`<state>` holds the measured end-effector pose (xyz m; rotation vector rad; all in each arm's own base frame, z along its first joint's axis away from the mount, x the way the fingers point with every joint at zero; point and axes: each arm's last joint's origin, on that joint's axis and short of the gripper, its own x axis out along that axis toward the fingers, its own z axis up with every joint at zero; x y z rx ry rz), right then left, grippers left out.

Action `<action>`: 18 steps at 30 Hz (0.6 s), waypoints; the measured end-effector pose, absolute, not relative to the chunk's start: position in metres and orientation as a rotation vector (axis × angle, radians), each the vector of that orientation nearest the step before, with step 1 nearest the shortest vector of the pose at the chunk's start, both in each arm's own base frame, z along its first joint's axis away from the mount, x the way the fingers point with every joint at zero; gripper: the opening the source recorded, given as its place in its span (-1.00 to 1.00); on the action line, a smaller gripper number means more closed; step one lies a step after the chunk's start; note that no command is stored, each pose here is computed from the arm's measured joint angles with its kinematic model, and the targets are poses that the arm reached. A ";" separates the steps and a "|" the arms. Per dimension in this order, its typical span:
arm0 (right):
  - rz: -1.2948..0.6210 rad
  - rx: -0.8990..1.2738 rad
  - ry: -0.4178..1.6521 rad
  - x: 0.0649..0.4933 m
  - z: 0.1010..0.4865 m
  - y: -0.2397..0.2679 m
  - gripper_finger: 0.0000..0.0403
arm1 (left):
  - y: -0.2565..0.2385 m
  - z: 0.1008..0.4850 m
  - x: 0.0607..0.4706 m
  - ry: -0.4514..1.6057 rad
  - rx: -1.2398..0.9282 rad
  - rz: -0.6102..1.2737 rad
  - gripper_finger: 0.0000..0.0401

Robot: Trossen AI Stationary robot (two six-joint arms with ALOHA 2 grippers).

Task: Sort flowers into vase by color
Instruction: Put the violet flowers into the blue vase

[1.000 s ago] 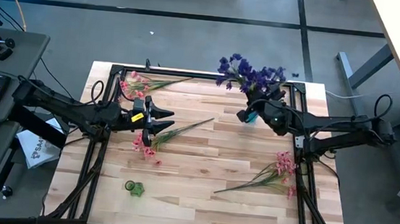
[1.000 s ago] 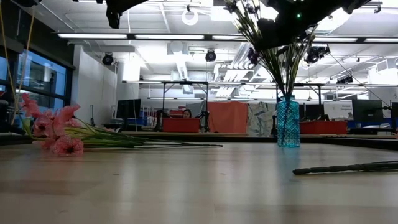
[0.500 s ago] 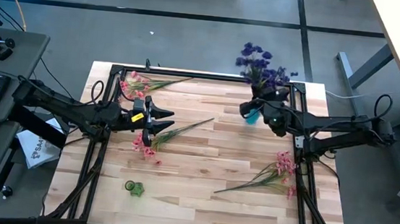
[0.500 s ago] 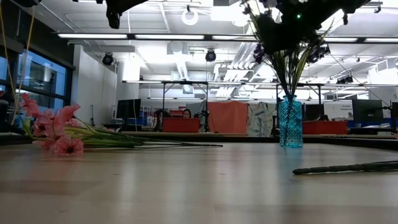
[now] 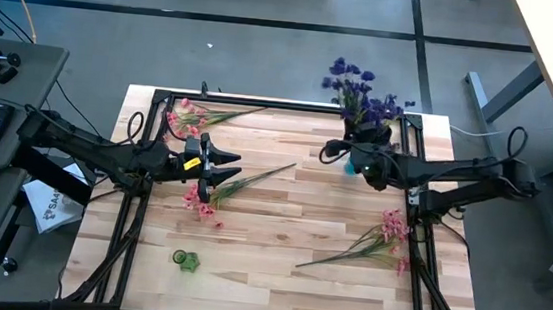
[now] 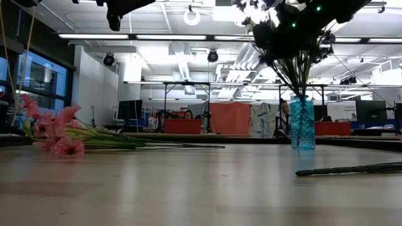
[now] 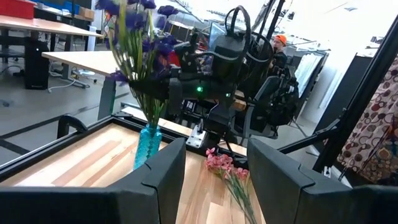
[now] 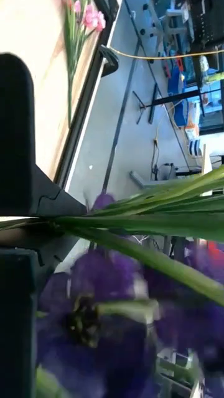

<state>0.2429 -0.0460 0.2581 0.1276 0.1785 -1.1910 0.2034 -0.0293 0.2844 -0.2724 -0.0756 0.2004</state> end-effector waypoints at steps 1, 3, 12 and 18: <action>-1.192 0.127 0.182 0.245 0.256 -0.046 -1.00 | -0.029 0.284 0.203 -0.076 -0.272 0.200 -0.20; -1.186 0.127 0.180 0.247 0.255 -0.045 -1.00 | -0.029 0.284 0.203 -0.075 -0.272 0.200 -0.20; -1.164 0.057 0.142 0.250 0.265 -0.039 -1.00 | -0.029 0.284 0.203 -0.073 -0.247 0.203 -0.20; -1.155 0.040 0.142 0.251 0.267 -0.036 -1.00 | -0.029 0.284 0.203 -0.073 -0.229 0.221 -0.20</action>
